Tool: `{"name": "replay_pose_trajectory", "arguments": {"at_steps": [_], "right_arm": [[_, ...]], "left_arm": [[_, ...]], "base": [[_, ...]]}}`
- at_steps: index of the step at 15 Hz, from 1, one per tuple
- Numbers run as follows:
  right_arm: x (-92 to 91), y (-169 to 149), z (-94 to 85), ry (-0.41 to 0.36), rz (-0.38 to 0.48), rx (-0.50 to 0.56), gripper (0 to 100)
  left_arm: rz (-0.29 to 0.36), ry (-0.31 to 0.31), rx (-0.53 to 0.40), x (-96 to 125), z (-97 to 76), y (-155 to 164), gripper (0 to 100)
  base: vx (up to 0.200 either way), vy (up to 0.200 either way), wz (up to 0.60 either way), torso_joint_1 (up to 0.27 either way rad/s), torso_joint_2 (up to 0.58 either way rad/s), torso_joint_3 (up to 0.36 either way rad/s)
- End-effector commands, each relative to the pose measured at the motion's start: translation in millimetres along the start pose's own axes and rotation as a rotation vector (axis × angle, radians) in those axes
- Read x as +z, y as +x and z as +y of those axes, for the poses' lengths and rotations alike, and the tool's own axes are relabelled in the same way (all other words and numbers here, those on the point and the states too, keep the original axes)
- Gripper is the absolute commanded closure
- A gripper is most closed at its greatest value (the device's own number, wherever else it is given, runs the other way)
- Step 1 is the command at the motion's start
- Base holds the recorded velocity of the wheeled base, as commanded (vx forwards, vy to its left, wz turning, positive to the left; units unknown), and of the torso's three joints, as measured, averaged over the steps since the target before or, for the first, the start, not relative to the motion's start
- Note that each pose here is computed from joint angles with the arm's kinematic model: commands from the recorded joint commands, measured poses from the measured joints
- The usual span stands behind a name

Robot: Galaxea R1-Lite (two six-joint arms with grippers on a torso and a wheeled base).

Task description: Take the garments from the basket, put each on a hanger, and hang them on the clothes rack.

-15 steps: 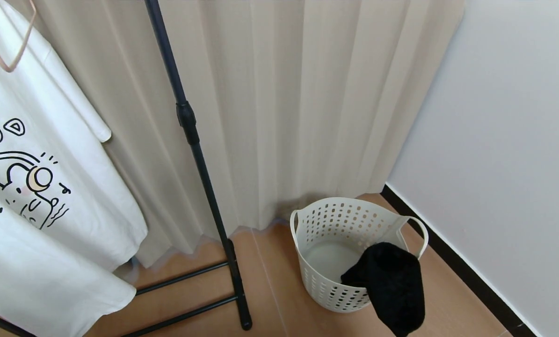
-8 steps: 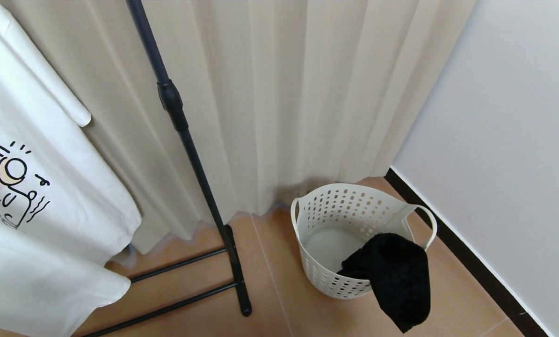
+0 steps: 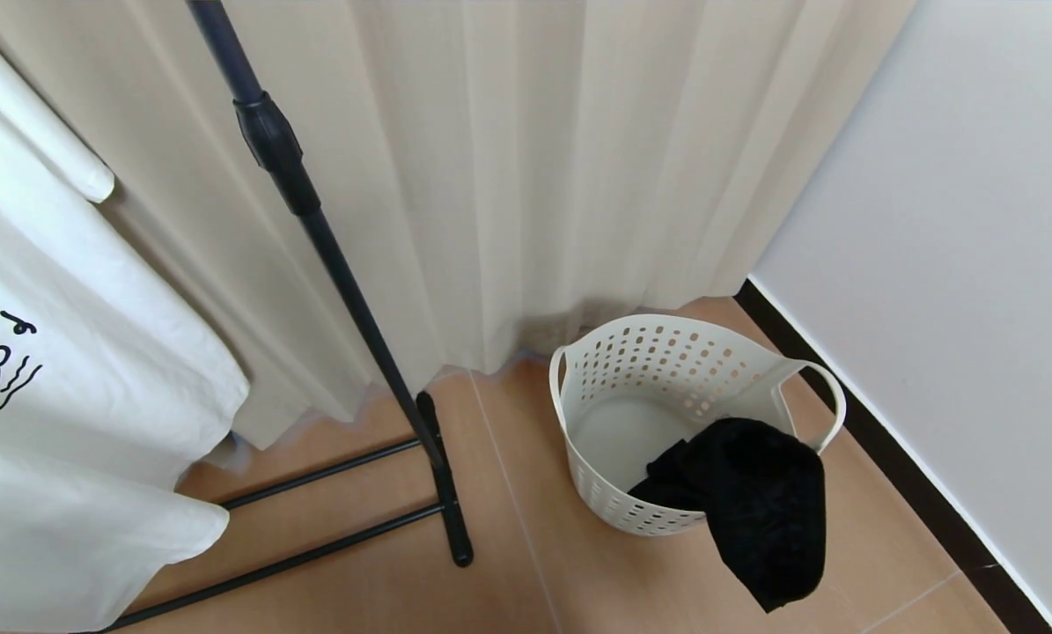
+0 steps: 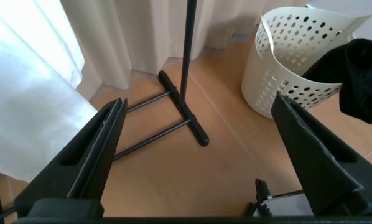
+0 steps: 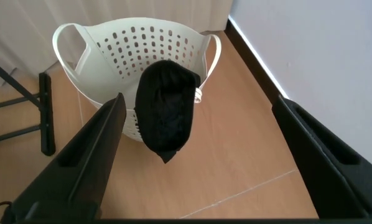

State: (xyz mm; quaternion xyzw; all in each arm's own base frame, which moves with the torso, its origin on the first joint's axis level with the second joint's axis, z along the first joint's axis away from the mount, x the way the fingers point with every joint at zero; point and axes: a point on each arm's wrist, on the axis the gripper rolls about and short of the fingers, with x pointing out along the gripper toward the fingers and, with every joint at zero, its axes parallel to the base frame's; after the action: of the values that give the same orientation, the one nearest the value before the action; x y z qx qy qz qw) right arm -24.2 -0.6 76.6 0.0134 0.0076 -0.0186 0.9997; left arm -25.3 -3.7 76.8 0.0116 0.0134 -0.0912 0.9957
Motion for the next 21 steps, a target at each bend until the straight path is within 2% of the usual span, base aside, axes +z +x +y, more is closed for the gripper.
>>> {"name": "replay_pose_trajectory", "arguments": {"at_steps": [1,18,21], "right_arm": [[0.1,0.1,0.0,0.001,0.001,0.0,0],[-0.5,0.6,0.0,-0.005,-0.004,-0.001,0],[-0.3,2.0,0.2,-0.056,0.046,-0.017,0]], "left_arm": [[0.002,0.0,0.001,0.0,0.0,0.1,0],[0.002,0.0,0.0,0.0,0.0,0.1,0],[0.002,-0.001,0.0,0.0,0.0,0.1,0]], "base": [[0.0,0.0,0.0,-0.002,0.0,-0.198],[0.0,0.0,0.0,0.001,0.0,-0.186],[0.0,0.0,0.0,0.0,0.0,0.0]]}}
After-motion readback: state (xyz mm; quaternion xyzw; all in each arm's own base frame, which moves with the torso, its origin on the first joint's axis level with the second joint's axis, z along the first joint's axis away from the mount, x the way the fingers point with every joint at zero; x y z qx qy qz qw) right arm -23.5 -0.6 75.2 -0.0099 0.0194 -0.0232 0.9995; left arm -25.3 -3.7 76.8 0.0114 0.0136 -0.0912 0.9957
